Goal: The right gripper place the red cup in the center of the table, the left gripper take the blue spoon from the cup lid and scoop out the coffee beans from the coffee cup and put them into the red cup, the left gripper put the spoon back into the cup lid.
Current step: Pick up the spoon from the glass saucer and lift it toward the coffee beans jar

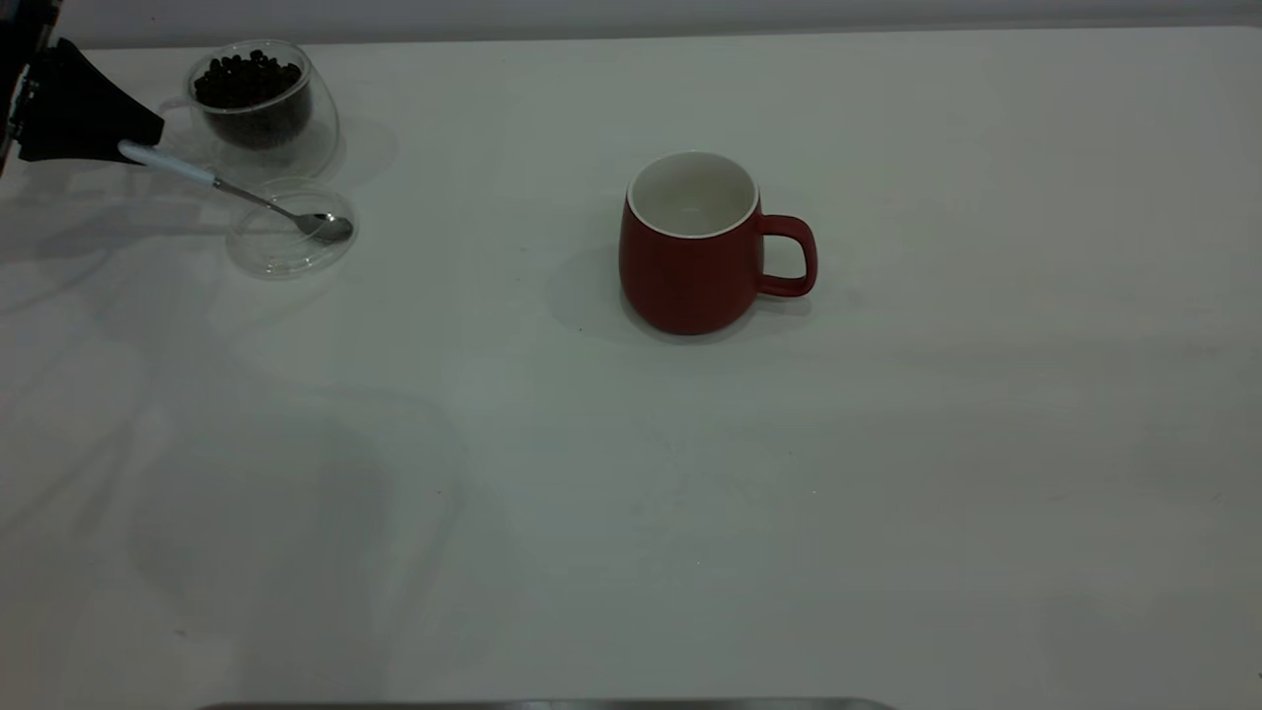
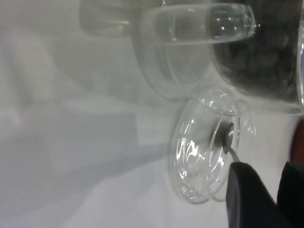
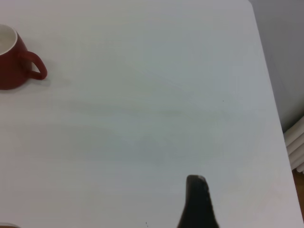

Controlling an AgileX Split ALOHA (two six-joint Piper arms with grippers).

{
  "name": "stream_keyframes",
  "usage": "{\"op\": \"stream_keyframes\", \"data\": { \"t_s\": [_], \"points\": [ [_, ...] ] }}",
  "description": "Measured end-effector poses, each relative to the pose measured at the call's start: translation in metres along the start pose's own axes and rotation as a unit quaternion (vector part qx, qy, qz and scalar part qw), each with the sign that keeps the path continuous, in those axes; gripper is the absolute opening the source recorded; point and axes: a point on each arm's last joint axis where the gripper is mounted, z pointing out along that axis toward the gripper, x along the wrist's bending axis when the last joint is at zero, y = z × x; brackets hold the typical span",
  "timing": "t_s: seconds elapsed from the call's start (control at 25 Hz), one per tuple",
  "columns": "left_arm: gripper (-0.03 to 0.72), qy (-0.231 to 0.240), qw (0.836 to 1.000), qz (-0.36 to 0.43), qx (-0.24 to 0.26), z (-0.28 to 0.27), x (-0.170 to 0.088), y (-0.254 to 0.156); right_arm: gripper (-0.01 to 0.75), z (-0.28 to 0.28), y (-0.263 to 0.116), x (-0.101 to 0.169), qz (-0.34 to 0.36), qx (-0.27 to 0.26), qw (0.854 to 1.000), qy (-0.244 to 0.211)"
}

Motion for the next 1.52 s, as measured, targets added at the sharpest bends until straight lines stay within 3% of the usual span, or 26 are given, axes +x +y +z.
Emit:
{"op": "stream_keyframes", "data": {
  "t_s": [0.48, 1.2, 1.52],
  "points": [
    [0.231, 0.018, 0.999, 0.02, 0.034, 0.019, -0.012, -0.001, 0.59, 0.0, 0.0, 0.0, 0.0, 0.0, 1.0, 0.0],
    [0.249, 0.001, 0.999, 0.026, 0.04, 0.035, -0.027, 0.0, 0.59, 0.0, 0.0, 0.0, 0.0, 0.0, 1.0, 0.0],
    [0.148, -0.001, 0.999, 0.027, 0.043, 0.039, -0.031, 0.0, 0.59, 0.0, 0.0, 0.0, 0.0, 0.0, 1.0, 0.0]
  ]
}}
